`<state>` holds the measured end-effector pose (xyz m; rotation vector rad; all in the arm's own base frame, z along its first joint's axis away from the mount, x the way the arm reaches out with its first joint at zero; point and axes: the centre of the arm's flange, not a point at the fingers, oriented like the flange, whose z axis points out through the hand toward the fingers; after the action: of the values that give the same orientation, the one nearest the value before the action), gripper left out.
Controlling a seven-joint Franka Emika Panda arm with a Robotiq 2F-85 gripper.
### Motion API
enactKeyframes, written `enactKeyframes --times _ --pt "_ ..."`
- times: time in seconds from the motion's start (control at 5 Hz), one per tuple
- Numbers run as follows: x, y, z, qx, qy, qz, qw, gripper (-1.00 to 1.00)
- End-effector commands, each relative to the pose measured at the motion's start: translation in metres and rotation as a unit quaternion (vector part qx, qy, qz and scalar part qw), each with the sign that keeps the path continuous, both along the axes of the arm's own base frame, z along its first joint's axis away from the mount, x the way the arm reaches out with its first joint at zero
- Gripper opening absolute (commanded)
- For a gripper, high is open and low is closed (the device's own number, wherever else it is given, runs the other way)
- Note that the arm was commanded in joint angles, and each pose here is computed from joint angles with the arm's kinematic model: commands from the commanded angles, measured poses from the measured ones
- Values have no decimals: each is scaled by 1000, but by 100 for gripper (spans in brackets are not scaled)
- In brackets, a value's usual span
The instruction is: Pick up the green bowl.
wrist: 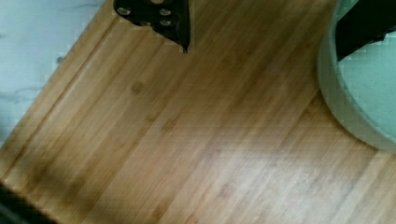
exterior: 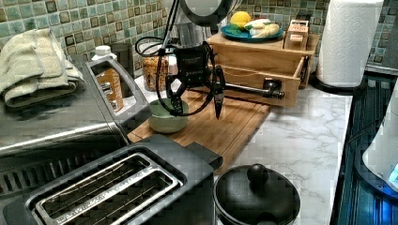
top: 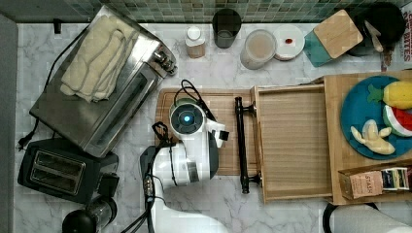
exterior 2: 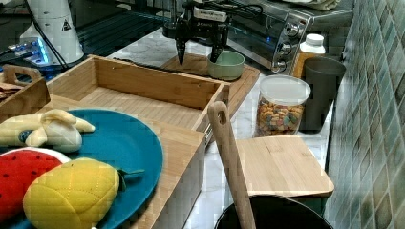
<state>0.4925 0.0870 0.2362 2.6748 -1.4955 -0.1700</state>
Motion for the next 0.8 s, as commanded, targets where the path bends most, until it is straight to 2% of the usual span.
enactKeyframes --times 0.2,0.4,0.8 --pt "23 37 37 3 -86 -33 996 100" --pt "23 26 29 -1 -97 -24 995 -100" --pt "26 9 23 -6 -107 -13 994 -100"
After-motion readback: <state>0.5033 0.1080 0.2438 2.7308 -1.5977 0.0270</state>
